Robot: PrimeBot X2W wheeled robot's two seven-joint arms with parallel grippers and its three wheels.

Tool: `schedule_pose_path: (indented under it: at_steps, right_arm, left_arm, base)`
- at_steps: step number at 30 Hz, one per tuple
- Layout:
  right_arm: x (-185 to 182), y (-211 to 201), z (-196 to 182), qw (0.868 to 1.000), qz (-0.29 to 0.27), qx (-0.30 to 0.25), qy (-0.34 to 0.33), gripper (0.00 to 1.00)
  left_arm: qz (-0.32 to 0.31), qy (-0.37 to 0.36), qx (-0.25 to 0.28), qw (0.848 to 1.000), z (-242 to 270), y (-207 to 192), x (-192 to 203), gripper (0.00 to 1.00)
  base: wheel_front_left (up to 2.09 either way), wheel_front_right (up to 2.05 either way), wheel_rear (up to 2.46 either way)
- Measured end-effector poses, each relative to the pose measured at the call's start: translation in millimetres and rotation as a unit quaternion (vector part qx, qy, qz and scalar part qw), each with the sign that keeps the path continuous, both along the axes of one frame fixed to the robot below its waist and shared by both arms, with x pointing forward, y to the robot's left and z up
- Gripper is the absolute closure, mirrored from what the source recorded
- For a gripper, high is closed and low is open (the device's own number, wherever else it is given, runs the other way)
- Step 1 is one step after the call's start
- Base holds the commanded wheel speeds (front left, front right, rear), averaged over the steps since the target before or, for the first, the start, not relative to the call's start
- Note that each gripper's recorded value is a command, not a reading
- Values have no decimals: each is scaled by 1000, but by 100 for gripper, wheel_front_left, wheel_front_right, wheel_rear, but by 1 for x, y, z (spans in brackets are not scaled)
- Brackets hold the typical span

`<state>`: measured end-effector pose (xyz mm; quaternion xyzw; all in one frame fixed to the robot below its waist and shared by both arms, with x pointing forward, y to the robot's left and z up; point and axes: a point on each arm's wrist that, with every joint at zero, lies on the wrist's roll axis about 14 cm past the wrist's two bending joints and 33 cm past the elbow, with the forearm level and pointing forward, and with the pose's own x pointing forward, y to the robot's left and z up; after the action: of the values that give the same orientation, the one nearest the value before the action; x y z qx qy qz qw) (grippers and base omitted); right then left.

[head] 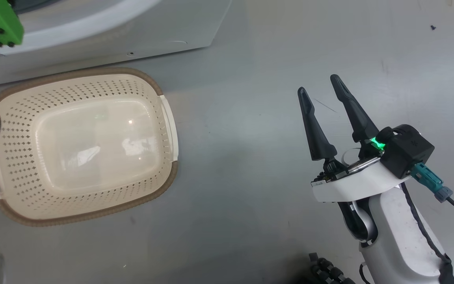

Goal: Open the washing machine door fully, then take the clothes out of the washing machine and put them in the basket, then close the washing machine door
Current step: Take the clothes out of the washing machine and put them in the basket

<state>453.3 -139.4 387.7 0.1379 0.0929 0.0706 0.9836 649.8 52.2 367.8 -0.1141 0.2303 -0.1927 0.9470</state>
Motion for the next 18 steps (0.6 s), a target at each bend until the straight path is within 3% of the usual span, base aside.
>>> schedule_pose_path:
  at_steps: [18]
  right_arm:
    - [-2, -17, -18, 999, -27, 1, 29, 0]
  left_arm:
    - [8, -26, 34, 999, 8, 13, 73, 0]
  base:
    - [0, 0, 0]
